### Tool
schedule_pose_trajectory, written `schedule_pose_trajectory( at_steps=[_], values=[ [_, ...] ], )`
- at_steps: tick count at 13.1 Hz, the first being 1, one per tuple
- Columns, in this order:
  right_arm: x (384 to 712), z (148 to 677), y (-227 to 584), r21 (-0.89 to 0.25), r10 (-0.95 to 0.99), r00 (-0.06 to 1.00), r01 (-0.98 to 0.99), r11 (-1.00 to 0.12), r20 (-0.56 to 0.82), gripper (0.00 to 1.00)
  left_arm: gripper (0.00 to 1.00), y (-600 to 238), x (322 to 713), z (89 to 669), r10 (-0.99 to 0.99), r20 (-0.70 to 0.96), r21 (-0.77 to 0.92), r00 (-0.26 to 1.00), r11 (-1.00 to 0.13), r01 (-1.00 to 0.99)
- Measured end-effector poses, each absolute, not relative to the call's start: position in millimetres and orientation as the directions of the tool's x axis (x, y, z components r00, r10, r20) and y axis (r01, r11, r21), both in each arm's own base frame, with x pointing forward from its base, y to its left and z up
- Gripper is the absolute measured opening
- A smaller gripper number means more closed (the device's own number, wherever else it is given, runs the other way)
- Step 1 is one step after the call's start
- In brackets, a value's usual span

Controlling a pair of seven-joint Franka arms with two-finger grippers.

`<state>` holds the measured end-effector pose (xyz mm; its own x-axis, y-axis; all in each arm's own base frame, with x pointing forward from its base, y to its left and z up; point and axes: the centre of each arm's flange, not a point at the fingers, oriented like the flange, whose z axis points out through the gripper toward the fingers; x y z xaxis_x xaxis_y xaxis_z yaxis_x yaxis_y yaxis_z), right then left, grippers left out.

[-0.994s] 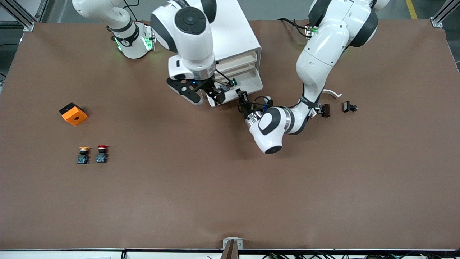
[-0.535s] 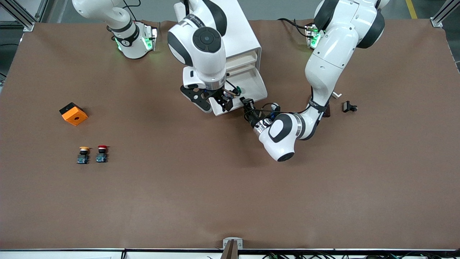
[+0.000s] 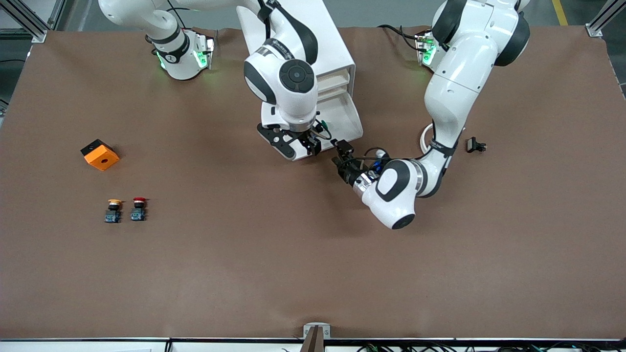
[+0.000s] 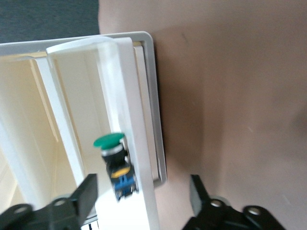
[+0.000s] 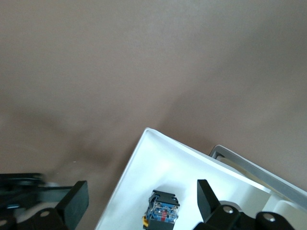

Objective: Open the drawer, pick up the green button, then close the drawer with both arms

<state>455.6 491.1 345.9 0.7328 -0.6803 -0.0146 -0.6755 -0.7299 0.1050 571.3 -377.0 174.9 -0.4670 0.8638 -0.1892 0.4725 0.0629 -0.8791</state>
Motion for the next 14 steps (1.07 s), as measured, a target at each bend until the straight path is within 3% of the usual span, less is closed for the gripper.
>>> schedule_pose_trajectory(
  at_steps=[1, 5, 7, 12, 14],
  values=[
    [450.9, 336.8, 492.3, 0.119, -0.689, 0.725, -0.683, -0.721, -0.013, 1.00, 1.00, -367.8, 585.7, 189.7, 0.857, -0.210, -0.861, -0.470, 0.065, 0.504],
    [419.0, 317.8, 511.4, 0.153, -0.699, 0.715, -0.691, -0.707, -0.004, 1.00, 1.00, -306.4, 645.9, 278.2, 0.814, -0.382, -0.734, -0.437, 0.020, 0.679],
    [405.8, 304.0, 521.4, 0.171, -0.688, 0.726, -0.677, -0.715, -0.003, 1.00, 1.00, -275.8, 660.7, 320.3, 0.826, -0.448, -0.629, -0.342, -0.019, 0.777],
    [405.9, 265.7, 525.8, 0.179, -0.693, 0.721, -0.681, -0.711, -0.011, 1.00, 1.00, -254.5, 656.5, 398.0, 0.844, -0.489, -0.274, 0.222, -0.390, 0.879],
    [407.5, 264.9, 525.1, 0.178, -0.695, 0.719, -0.682, -0.709, -0.009, 0.78, 1.00, -252.1, 649.0, 414.2, 0.800, -0.460, -0.202, 0.386, -0.517, 0.832]
  ],
)
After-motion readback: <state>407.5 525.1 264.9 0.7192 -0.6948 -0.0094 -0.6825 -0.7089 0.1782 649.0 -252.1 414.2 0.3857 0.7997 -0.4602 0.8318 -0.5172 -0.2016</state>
